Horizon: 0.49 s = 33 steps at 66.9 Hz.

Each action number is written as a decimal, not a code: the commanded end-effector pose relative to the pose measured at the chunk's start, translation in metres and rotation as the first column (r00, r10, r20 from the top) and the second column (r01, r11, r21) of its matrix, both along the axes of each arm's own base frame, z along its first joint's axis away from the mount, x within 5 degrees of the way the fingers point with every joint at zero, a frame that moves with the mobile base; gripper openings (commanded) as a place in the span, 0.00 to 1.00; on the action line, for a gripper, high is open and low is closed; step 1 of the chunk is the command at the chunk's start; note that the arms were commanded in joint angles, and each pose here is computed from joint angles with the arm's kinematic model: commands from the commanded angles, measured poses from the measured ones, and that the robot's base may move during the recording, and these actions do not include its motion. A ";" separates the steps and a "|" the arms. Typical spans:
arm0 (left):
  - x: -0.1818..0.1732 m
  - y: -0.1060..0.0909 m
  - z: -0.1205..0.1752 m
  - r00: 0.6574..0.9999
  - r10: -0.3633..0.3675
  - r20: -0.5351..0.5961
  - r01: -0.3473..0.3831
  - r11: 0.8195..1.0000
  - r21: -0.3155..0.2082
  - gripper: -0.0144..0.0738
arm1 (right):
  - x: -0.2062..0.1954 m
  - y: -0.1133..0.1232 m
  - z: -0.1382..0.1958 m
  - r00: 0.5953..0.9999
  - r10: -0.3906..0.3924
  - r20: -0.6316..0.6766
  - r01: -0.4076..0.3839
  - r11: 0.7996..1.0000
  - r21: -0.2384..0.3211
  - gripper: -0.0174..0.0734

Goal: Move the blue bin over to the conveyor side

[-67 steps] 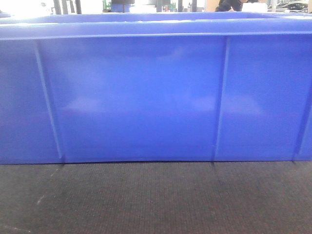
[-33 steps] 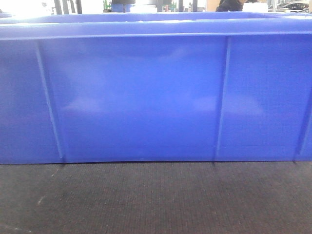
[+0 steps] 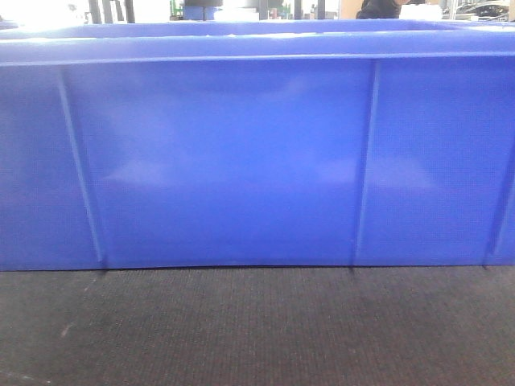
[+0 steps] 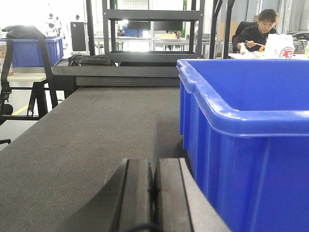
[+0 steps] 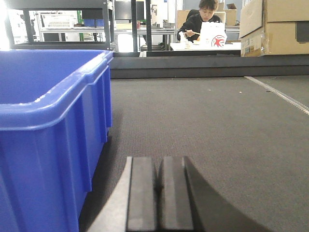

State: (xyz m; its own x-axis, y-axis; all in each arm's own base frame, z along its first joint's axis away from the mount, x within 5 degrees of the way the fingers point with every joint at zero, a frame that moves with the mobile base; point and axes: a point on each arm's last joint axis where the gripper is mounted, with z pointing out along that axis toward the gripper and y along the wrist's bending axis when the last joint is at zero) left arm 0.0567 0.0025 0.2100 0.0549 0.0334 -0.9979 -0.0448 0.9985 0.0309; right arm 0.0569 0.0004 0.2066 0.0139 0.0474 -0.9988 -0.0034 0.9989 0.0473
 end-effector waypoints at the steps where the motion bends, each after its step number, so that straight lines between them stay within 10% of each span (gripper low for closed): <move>1: -0.001 0.000 0.003 1.000 0.003 0.025 -0.003 1.000 -0.004 0.16 | -0.001 0.000 0.003 1.000 0.002 0.031 -0.002 1.000 0.003 0.10; 33: -0.001 0.000 0.003 1.000 0.003 0.025 -0.003 1.000 -0.004 0.16 | -0.001 0.000 0.003 1.000 0.002 0.031 -0.002 1.000 0.003 0.10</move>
State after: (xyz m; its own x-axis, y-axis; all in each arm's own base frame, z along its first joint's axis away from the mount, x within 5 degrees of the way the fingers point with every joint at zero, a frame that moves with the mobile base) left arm 0.0567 0.0025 0.2100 0.0549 0.0334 -0.9979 -0.0448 0.9985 0.0309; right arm 0.0569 0.0004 0.2066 0.0139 0.0474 -0.9988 -0.0034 0.9989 0.0473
